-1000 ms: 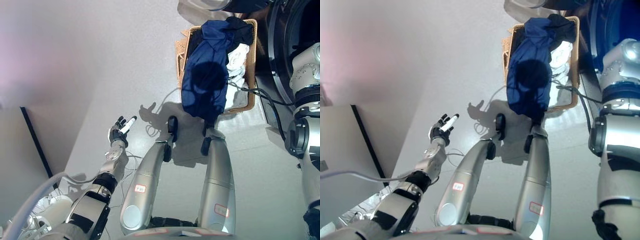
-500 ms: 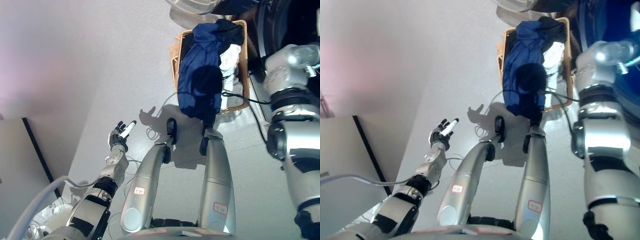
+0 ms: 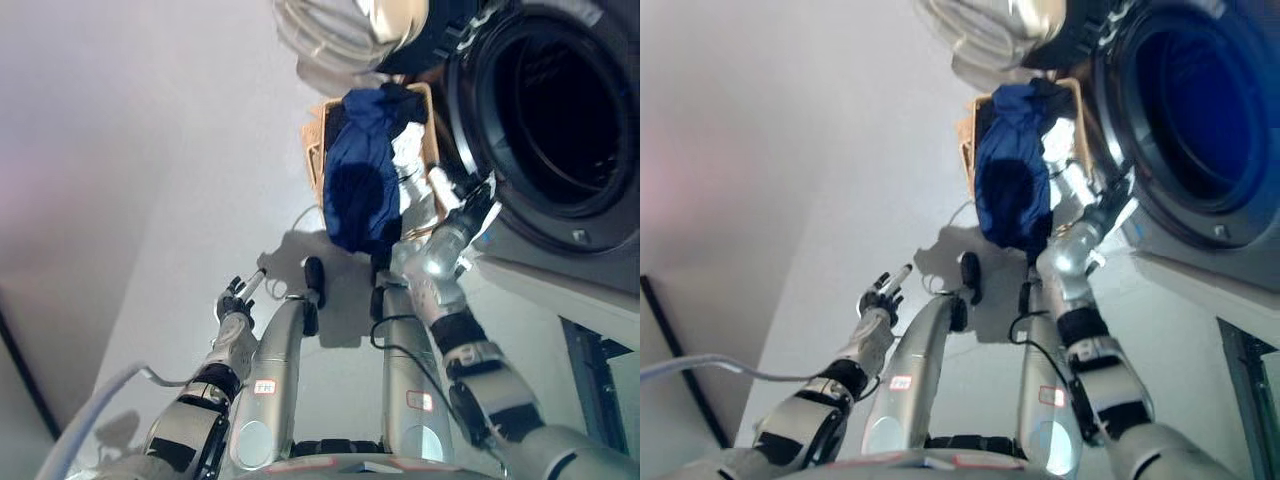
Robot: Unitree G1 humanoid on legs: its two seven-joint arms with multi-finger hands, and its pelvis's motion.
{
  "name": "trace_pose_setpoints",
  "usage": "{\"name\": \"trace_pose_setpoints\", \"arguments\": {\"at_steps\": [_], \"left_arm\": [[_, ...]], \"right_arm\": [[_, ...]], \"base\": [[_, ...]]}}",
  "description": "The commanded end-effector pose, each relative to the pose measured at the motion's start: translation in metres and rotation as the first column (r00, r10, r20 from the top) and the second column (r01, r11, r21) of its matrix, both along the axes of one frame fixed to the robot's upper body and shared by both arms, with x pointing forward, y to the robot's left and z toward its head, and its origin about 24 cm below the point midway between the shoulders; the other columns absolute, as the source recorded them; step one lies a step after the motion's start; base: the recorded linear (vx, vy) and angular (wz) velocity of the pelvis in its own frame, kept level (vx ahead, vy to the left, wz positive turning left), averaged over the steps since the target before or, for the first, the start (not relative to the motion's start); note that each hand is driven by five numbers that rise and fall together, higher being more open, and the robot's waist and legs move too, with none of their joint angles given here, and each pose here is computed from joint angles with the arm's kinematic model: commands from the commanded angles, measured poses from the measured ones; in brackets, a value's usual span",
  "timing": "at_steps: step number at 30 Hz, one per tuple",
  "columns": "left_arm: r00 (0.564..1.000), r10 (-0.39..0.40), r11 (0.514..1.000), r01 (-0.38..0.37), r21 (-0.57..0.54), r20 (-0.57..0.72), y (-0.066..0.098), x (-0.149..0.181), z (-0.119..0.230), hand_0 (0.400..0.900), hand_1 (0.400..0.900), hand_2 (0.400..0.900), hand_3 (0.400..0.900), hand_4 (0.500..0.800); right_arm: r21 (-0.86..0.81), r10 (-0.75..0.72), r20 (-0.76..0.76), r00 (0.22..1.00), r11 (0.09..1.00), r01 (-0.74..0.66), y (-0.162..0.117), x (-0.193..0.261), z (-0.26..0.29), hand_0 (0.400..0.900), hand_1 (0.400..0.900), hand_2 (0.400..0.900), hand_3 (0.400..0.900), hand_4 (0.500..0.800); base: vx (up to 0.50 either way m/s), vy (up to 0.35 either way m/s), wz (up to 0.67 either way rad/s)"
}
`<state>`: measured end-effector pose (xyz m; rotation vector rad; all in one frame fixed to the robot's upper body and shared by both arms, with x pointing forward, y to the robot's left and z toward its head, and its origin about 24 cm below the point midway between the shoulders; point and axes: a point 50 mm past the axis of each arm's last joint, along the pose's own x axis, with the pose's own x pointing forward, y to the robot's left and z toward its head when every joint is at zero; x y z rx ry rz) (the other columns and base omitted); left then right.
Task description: Put the clothes in the basket into the washing machine.
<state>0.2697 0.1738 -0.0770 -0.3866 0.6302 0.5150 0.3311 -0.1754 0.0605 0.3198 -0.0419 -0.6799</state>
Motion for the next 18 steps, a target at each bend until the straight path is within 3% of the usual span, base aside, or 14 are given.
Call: {"name": "trace_pose_setpoints", "arguments": {"at_steps": [1,3,4,5,6,8,11,12,14,15,16,18], "left_arm": [[0.989,0.032,0.997,-0.022,0.074,-0.146,0.026,-0.043,-0.030,0.900,0.900,0.900,0.900,0.800],[0.984,0.026,0.997,-0.012,0.074,-0.179,0.031,-0.053,-0.037,0.900,0.900,0.900,0.900,0.800],[0.974,-0.014,0.996,0.033,0.082,-0.225,0.036,-0.064,-0.044,0.900,0.900,0.900,0.900,0.800],[0.974,-0.014,0.996,0.033,0.082,-0.226,0.036,-0.064,-0.044,0.900,0.900,0.900,0.900,0.800],[0.959,-0.028,0.994,0.057,0.095,-0.281,0.042,-0.079,-0.051,0.900,0.900,0.900,0.900,0.800],[0.945,-0.026,0.993,0.063,0.102,-0.327,0.050,-0.092,-0.057,0.900,0.900,0.900,0.900,0.800],[0.928,-0.003,0.994,0.043,0.099,-0.372,0.058,-0.107,-0.063,0.900,0.900,0.900,0.900,0.800],[0.912,0.031,0.995,0.008,0.095,-0.409,0.066,-0.122,-0.067,0.900,0.900,0.900,0.900,0.800],[0.893,0.038,0.996,0.001,0.086,-0.448,0.072,-0.138,-0.072,0.900,0.900,0.900,0.900,0.800],[0.893,0.038,0.996,0.001,0.086,-0.449,0.072,-0.139,-0.072,0.900,0.900,0.900,0.900,0.800],[0.874,0.004,0.996,0.042,0.084,-0.487,0.075,-0.151,-0.075,0.900,0.900,0.900,0.900,0.800],[0.849,-0.013,0.995,0.064,0.079,-0.528,0.077,-0.164,-0.078,0.900,0.900,0.900,0.900,0.800]], "right_arm": [[-0.064,0.073,0.071,0.995,0.996,-0.068,-0.002,-0.007,0.002,0.900,0.900,0.900,0.900,0.800],[-0.098,0.121,-0.084,0.989,0.987,-0.129,-0.008,-0.015,-0.031,0.900,0.900,0.900,0.900,0.800],[-0.100,0.140,-0.256,0.957,0.980,-0.170,-0.022,-0.029,-0.066,0.900,0.900,0.900,0.900,0.800],[-0.100,0.140,-0.255,0.957,0.980,-0.170,-0.022,-0.029,-0.066,0.900,0.900,0.900,0.900,0.800],[-0.106,0.117,-0.418,0.901,0.979,-0.176,-0.039,-0.050,-0.097,0.900,0.900,0.900,0.900,0.800],[-0.058,0.098,-0.563,0.821,0.986,-0.158,-0.055,-0.075,-0.128,0.900,0.900,0.900,0.900,0.800],[-0.018,0.098,-0.647,0.756,0.989,-0.144,-0.065,-0.099,-0.148,0.900,0.900,0.900,0.900,0.800],[0.040,0.117,-0.735,0.668,0.991,-0.130,-0.072,-0.127,-0.169,0.900,0.900,0.900,0.900,0.800],[0.068,0.150,-0.808,0.570,0.984,-0.163,-0.075,-0.151,-0.184,0.900,0.900,0.900,0.900,0.800],[0.068,0.150,-0.808,0.569,0.984,-0.163,-0.075,-0.151,-0.184,0.900,0.900,0.900,0.900,0.800],[0.063,0.159,-0.880,0.447,0.973,-0.222,-0.082,-0.175,-0.195,0.900,0.900,0.900,0.900,0.800],[0.055,0.149,-0.925,0.351,0.963,-0.264,-0.087,-0.193,-0.201,0.900,0.900,0.900,0.900,0.800]], "base": [[0.022,0.100,-0.11],[0.036,0.118,-0.10],[0.044,0.090,-0.08],[0.086,0.098,-0.07],[0.081,0.065,-0.02],[0.066,0.065,0.03],[0.081,0.033,-0.02],[0.094,0.006,-0.05],[0.086,-0.001,-0.04],[0.077,-0.015,-0.02],[0.077,-0.015,-0.03],[0.070,-0.014,-0.04]]}}
